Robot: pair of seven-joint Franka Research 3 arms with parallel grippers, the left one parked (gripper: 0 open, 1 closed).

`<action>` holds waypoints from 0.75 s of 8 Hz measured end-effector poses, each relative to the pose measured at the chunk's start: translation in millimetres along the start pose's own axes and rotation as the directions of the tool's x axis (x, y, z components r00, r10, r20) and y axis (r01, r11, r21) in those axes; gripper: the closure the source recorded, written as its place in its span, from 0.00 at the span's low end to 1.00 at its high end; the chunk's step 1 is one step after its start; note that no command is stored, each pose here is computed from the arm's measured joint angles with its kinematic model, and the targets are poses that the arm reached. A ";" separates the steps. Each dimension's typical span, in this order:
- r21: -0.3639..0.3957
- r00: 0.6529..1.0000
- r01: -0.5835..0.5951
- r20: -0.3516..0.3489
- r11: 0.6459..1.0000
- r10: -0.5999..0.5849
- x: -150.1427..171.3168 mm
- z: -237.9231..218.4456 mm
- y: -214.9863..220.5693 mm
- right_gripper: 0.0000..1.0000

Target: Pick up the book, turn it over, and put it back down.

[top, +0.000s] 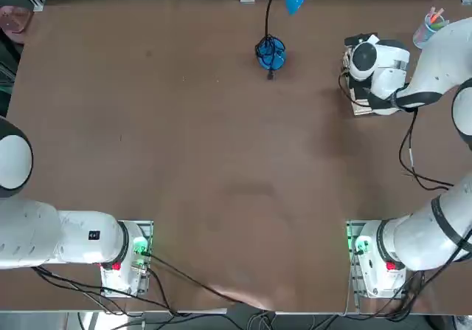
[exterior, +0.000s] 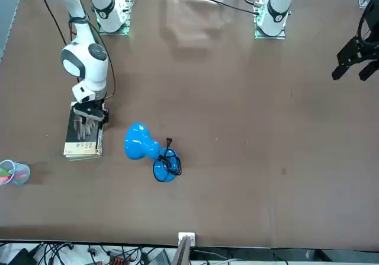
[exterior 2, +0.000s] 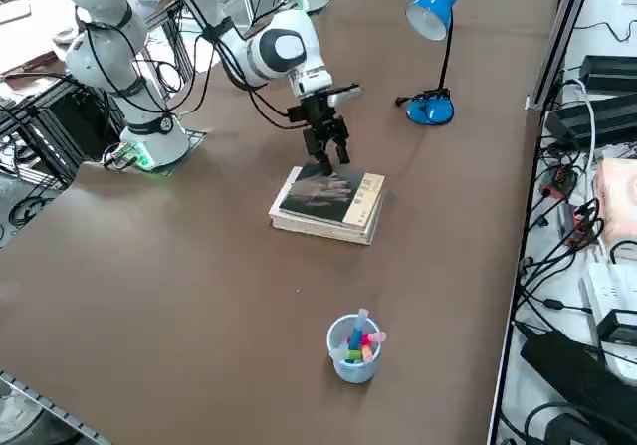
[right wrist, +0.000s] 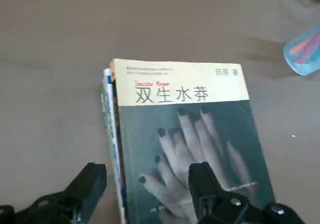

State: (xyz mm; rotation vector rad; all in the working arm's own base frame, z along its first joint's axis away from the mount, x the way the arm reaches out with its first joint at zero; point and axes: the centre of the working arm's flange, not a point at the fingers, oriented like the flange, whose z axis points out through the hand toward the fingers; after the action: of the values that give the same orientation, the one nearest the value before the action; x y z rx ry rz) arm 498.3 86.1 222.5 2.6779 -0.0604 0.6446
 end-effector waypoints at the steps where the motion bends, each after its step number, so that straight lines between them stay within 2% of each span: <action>1: 0.008 1.000 -0.013 0.002 1.000 0.013 0.8 -0.9 -0.6 0.00; 6: 0.011 0.992 -0.119 0.033 0.993 0.119 27.4 -10.4 -1.7 0.00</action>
State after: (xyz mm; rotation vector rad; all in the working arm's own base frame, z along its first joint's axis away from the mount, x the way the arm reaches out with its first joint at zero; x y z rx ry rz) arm 518.6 92.9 242.7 2.7133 -0.2273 0.6391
